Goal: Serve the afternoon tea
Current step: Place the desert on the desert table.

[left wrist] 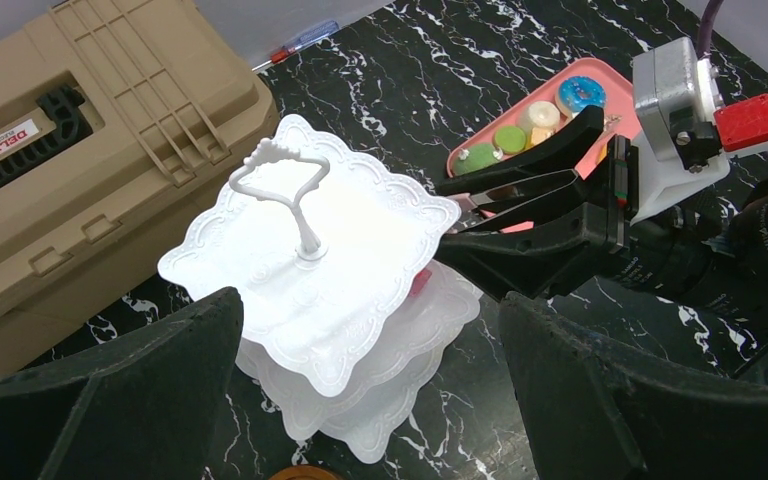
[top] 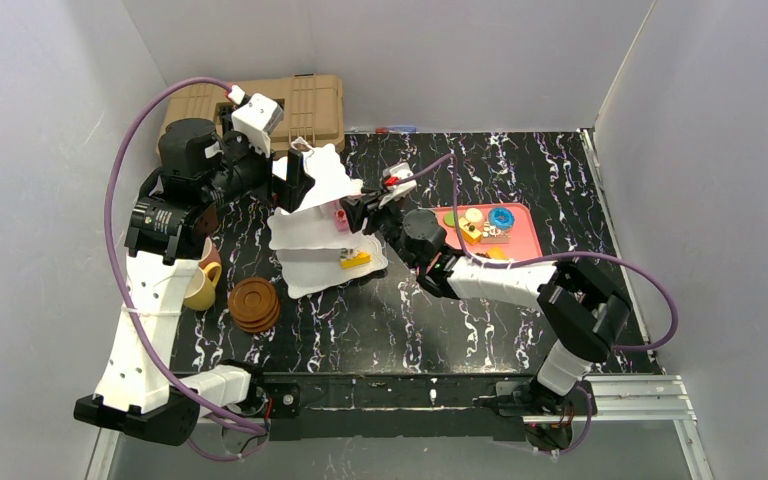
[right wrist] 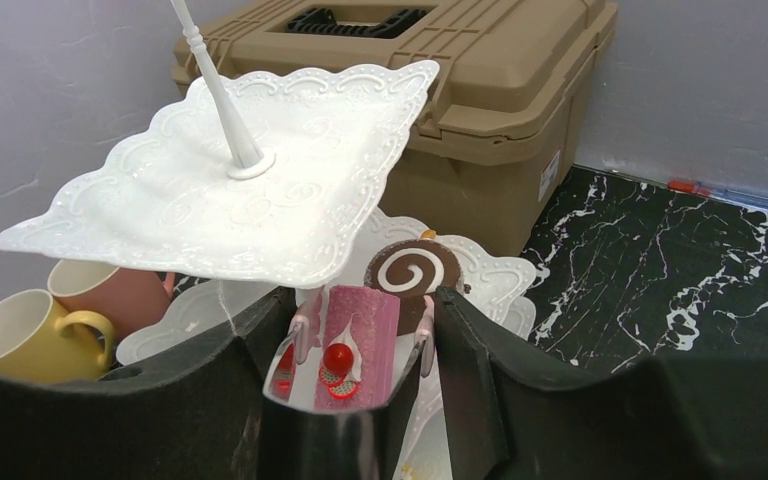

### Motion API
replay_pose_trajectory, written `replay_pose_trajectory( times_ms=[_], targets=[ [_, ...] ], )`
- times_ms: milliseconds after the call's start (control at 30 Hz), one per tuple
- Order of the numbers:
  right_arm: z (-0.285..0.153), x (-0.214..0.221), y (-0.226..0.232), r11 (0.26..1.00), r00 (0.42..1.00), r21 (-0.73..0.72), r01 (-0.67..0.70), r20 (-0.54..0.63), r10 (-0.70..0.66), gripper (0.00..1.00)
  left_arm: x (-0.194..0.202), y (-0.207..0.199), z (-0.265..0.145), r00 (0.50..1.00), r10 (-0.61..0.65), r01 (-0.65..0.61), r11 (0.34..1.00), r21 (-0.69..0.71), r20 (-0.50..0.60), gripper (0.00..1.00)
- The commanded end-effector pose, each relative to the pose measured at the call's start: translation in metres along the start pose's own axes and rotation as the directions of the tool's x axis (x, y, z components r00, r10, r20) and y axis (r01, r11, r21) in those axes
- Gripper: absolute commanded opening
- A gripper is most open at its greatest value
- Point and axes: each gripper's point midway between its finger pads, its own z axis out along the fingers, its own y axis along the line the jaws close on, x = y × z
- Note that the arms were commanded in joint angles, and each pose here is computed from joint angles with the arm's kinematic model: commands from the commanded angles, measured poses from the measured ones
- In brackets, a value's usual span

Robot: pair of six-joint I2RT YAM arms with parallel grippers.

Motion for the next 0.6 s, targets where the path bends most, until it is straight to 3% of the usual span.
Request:
replay_pose_trajectory(
  times_ms=[0,567],
  targets=[
    [-0.004,-0.042,0.005,0.999,0.992,-0.004,-0.037,0.117,0.037,0.59,-0.010,-0.004,-0.011,0.999,0.007,-0.007,1.000,0.010,0.036,0.98],
    [-0.054,-0.077,-0.026,0.998,0.990,0.055,-0.023,0.140,0.015,0.58,-0.014,-0.007,-0.010,0.999,-0.005,0.003,1.000,0.029,0.043,0.98]
  ],
)
